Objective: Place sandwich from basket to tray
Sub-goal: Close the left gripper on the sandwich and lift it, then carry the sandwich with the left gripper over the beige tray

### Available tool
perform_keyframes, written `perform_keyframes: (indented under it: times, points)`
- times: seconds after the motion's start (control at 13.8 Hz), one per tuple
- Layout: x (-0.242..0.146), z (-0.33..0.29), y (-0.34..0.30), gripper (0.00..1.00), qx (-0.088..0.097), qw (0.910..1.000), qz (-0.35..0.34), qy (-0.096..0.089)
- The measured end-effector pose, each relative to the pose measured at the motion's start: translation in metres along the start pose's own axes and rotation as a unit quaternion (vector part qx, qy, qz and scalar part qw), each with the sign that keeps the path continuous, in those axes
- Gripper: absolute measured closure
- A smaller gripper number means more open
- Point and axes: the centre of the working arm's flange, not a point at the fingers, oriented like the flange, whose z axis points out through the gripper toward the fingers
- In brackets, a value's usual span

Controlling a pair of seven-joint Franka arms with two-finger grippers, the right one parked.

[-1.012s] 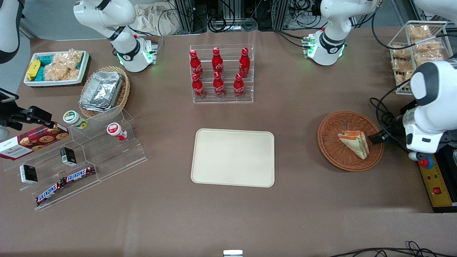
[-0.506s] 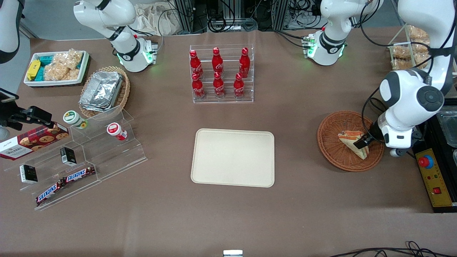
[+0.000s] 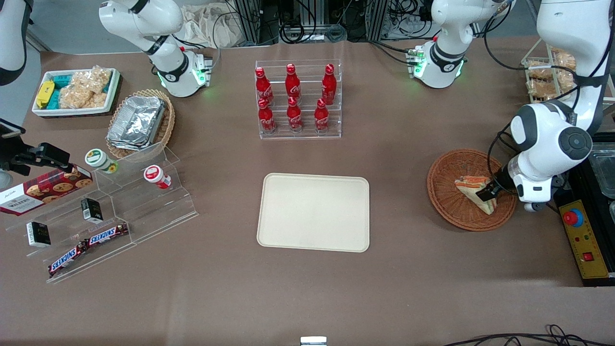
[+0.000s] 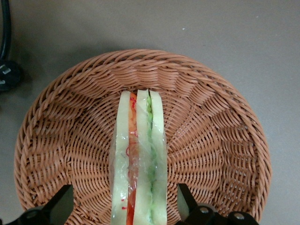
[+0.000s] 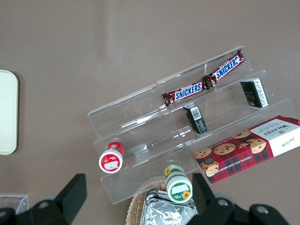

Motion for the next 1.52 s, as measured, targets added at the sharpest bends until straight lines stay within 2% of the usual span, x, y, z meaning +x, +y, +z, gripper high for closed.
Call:
perform_keyframes:
  times: [0.51, 0.72, 0.8, 1.01, 1.16, 1.3, 1.37, 1.52]
  points:
    - [-0.005, 0.022, 0.001, 0.00, 0.013, 0.9977, -0.065, -0.016]
    - [-0.007, 0.026, 0.003, 0.04, 0.014, 0.9971, -0.073, -0.018]
    - [-0.006, 0.025, 0.004, 0.12, 0.015, 0.9973, -0.070, -0.015]
    - [-0.003, 0.021, 0.006, 0.48, 0.023, 0.9985, -0.049, 0.002]
    - [-0.002, 0.014, 0.010, 0.63, 0.021, 0.9987, -0.045, 0.006]
    - [-0.005, -0.007, 0.022, 0.69, 0.033, 0.9988, -0.035, -0.001]
    - [-0.009, -0.026, 0.034, 0.70, 0.044, 0.9987, -0.025, -0.009]
    - [-0.022, -0.081, 0.070, 0.80, 0.063, 0.9978, 0.001, -0.022]
